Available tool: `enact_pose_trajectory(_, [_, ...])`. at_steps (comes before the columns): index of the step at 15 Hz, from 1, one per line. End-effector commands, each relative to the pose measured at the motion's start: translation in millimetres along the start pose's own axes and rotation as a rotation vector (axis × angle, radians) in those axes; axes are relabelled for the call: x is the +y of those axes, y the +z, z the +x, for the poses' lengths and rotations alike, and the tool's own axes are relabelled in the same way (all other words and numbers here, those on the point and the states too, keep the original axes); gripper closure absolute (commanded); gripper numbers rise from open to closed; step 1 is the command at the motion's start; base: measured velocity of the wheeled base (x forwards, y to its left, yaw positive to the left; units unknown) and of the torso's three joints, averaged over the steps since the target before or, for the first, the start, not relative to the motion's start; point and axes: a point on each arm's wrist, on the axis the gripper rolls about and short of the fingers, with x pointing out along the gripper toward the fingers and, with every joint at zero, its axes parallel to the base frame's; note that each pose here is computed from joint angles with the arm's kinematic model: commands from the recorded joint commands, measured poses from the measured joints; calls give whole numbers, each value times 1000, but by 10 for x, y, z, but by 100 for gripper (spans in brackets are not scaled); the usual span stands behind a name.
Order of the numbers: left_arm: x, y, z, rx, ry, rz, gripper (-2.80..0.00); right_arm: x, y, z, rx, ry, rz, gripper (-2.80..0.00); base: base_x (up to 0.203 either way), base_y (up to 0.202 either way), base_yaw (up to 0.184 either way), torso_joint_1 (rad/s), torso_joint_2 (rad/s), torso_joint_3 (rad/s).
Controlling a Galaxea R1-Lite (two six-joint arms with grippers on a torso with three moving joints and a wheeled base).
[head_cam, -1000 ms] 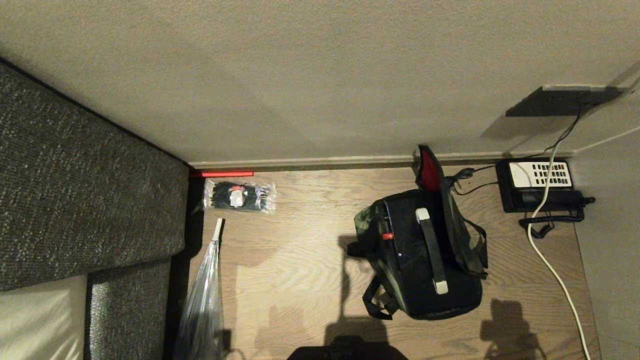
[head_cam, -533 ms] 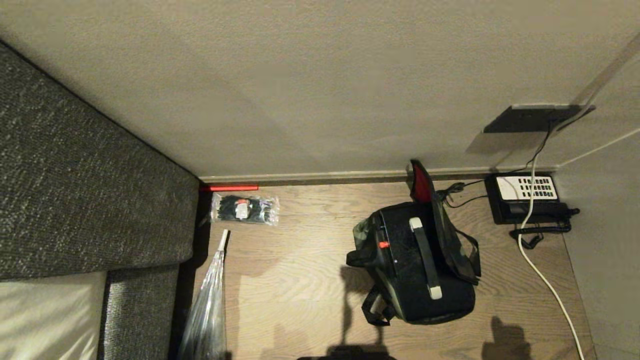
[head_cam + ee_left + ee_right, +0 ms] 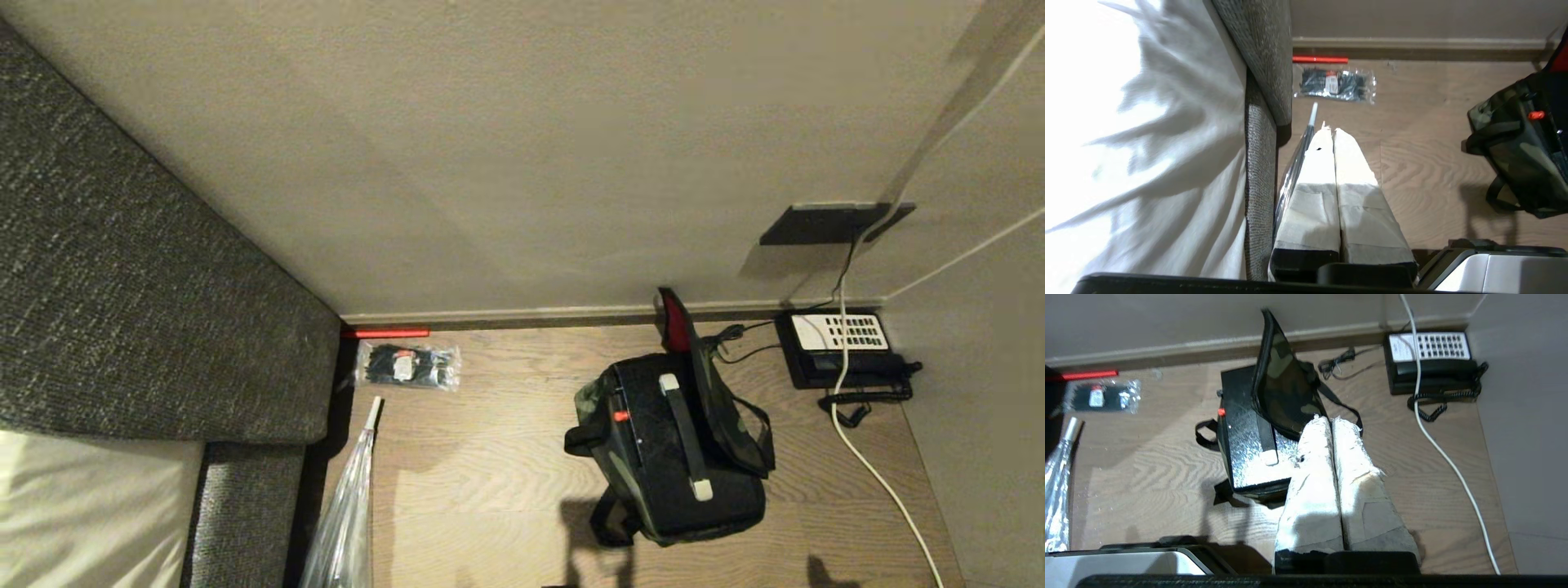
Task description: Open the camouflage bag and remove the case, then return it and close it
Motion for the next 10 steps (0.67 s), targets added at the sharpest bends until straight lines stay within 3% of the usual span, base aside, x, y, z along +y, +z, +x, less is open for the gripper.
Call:
enact_pose_trajectory(1, [0, -1, 1, 1, 1, 0, 0, -2, -38, 8, 11, -1, 0, 0, 0, 0, 0, 5, 1, 209])
enact_pose_trajectory(10, [0, 1, 1, 0, -1, -3, 0, -2, -48, 10, 16, 0, 0, 0, 0, 0, 0, 2, -1, 205])
